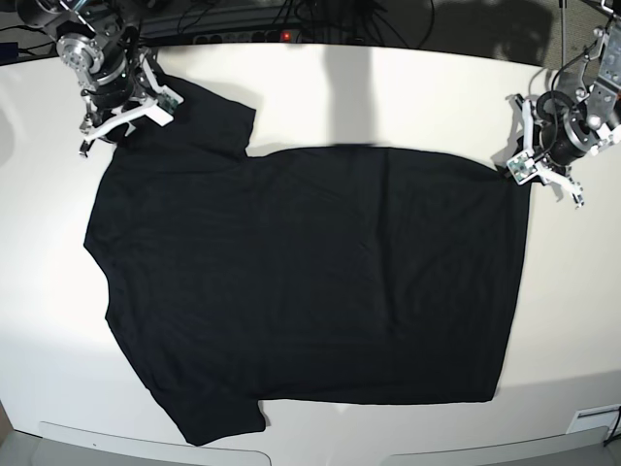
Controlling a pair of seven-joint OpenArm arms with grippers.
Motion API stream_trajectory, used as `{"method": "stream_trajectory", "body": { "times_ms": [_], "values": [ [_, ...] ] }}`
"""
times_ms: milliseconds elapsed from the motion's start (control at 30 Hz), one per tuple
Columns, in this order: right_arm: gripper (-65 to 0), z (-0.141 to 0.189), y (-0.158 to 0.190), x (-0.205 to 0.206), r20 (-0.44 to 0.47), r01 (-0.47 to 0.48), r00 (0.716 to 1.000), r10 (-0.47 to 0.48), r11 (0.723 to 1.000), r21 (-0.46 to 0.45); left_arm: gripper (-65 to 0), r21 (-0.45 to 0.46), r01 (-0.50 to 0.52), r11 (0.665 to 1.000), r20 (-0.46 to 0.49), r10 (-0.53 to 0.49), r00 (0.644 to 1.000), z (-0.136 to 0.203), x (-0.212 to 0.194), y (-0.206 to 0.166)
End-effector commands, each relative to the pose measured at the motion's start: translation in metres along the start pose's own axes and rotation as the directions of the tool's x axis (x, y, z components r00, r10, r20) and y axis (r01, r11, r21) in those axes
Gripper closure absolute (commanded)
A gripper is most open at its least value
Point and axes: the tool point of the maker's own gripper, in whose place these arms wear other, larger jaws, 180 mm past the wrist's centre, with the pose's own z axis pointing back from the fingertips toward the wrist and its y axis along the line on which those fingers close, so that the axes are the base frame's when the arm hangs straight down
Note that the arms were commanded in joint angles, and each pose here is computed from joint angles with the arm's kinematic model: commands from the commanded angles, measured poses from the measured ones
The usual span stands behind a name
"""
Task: Fold the T-shirt properly
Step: 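Move the right gripper to the sleeve-shoulder corner and grasp it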
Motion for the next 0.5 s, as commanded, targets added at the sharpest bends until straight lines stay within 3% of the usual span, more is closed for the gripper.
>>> {"method": "stream_trajectory", "body": {
  "times_ms": [0, 233, 467],
  "values": [
    [-28.0, 0.002, 0.006, 0.002, 0.018, -0.002, 1.000, 0.002, 1.000, 0.030, 0.0, -0.045, 0.020, 0.999, -0.078, -0.023, 0.997, 0.003, -0.018, -0.009],
    [-28.0, 0.002, 0.013, 0.010, 0.035, 0.059, 0.998, -0.061, 0.996, 0.062, 0.0, -0.045, 0.020, 0.999, -0.078, -0.023, 0.997, 0.003, -0.018, -0.009],
    [-28.0, -0.005, -0.005, 0.020, 0.047, 0.073, 0.996, -0.074, 0.997, 0.029, 0.0, -0.045, 0.020, 0.999, -0.089, -0.024, 0.996, 0.003, -0.020, -0.009]
  ]
}}
